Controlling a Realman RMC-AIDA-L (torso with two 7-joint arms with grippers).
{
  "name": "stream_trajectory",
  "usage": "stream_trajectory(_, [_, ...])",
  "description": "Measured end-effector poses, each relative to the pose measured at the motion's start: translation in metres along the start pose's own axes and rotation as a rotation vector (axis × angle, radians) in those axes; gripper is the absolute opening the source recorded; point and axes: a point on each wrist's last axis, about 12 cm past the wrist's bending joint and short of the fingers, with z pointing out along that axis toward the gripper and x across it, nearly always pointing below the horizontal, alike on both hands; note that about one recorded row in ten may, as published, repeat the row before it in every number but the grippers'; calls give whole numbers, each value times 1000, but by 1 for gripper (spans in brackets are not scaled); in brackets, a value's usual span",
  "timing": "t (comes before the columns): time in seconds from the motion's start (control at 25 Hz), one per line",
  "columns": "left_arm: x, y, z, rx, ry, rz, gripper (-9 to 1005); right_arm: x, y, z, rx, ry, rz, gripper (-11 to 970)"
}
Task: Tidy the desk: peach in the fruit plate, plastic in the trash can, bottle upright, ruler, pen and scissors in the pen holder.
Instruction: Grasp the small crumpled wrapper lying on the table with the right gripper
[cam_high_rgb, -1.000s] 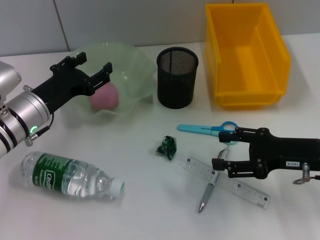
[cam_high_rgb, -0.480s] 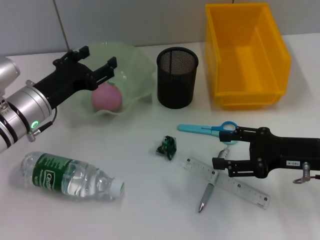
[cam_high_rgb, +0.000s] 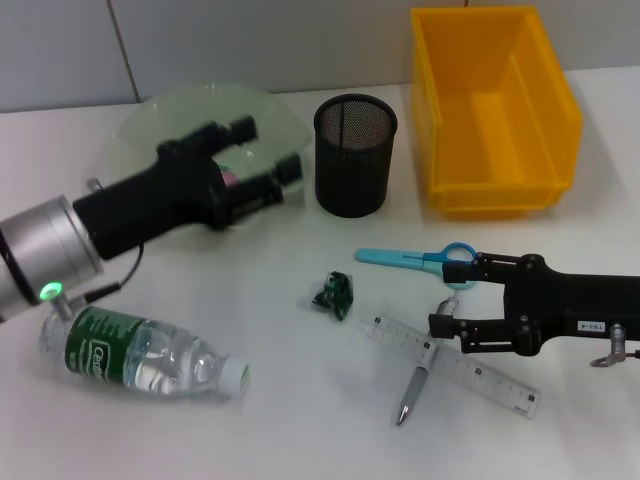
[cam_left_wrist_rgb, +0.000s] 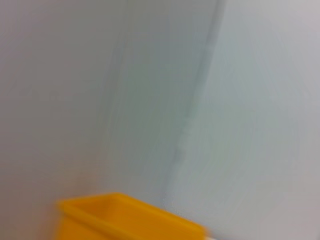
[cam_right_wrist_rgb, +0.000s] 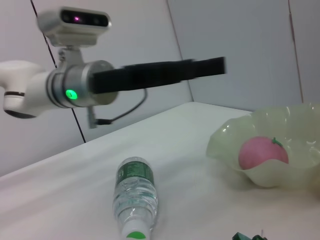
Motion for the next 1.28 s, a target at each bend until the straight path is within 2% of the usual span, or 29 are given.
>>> stream_trajectory(0.08, [-1, -8, -2, 79, 27, -19, 828, 0, 0, 0, 0, 0, 4, 800])
stream_trajectory(0.12, [-1, -8, -2, 79, 27, -19, 828, 0, 0, 0, 0, 0, 8, 800])
stream_trajectory(0.16, [-1, -15, -7, 166, 70, -46, 827, -1, 0, 0, 0, -2, 11, 800])
stream_trajectory(0.28, [2, -22, -14, 242, 119, -67, 827, -3, -1, 0, 0, -5, 9, 800])
stream_trajectory(0.48, [11, -29, -24, 304, 184, -52, 825, -11, -5, 0, 5, -3, 12, 800])
stream_trajectory(0.52, [18, -33, -28, 321, 231, -9, 825, -13, -5, 0, 8, -2, 10, 800])
stream_trajectory(0.76, [27, -36, -32, 301, 230, 39, 824, -26, -12, -3, 26, 10, 41, 801])
stream_trajectory(0.8, [28, -37, -33, 297, 225, 43, 824, -36, -14, -5, 29, 28, 50, 801])
stream_trajectory(0.88, [29, -38, -34, 288, 215, 49, 823, -41, -15, -5, 28, 39, 55, 801])
stream_trajectory(0.96, [31, -39, -35, 283, 209, 56, 823, -55, -17, -3, 13, 89, 76, 801])
stream_trajectory(1.0, [31, -39, -35, 282, 208, 58, 822, -71, -18, 3, -9, 157, 97, 801])
stream_trajectory(1.04, [32, -40, -36, 280, 207, 59, 822, -71, -18, 3, -9, 157, 97, 801])
stream_trajectory(1.28, [34, -38, -43, 259, 210, 56, 821, -117, -24, 29, -45, 370, 120, 800])
